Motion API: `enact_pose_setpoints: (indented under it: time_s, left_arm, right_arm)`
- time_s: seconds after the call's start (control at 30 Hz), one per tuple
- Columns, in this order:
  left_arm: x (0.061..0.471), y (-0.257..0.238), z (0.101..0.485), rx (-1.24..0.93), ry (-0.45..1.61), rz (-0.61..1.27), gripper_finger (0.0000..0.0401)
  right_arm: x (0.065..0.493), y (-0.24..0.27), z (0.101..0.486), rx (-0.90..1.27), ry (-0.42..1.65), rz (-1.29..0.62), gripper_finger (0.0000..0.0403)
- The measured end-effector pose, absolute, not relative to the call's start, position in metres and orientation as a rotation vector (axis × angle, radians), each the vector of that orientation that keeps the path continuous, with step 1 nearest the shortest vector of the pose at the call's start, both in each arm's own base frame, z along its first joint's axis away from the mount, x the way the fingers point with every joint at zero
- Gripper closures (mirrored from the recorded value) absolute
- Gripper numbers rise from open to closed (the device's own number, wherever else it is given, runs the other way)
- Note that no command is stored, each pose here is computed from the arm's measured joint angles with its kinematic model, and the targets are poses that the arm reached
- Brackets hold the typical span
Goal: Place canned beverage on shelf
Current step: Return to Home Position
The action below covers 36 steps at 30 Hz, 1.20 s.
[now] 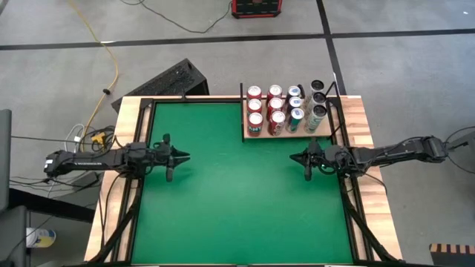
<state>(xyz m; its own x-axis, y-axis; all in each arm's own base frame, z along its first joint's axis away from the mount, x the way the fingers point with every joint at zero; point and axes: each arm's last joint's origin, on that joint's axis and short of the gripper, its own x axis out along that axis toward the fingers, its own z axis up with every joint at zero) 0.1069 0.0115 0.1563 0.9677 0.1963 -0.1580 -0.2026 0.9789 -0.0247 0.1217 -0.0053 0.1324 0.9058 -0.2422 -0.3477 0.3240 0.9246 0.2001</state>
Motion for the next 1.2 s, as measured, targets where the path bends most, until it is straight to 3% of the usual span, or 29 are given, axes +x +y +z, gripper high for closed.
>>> enact_pose_setpoints:
  time_s: [0.37,1.2]
  left_arm:
    - [0.096,0.007,0.170,-0.001,-0.007,0.086,0.0345]
    - [0.096,0.007,0.170,0.003,-0.005,0.087,0.0345]
  right_arm:
    - [0.122,-0.005,0.132,0.258,0.324,-0.296,0.0376]
    - [0.122,-0.005,0.132,0.258,0.324,-0.296,0.0376]
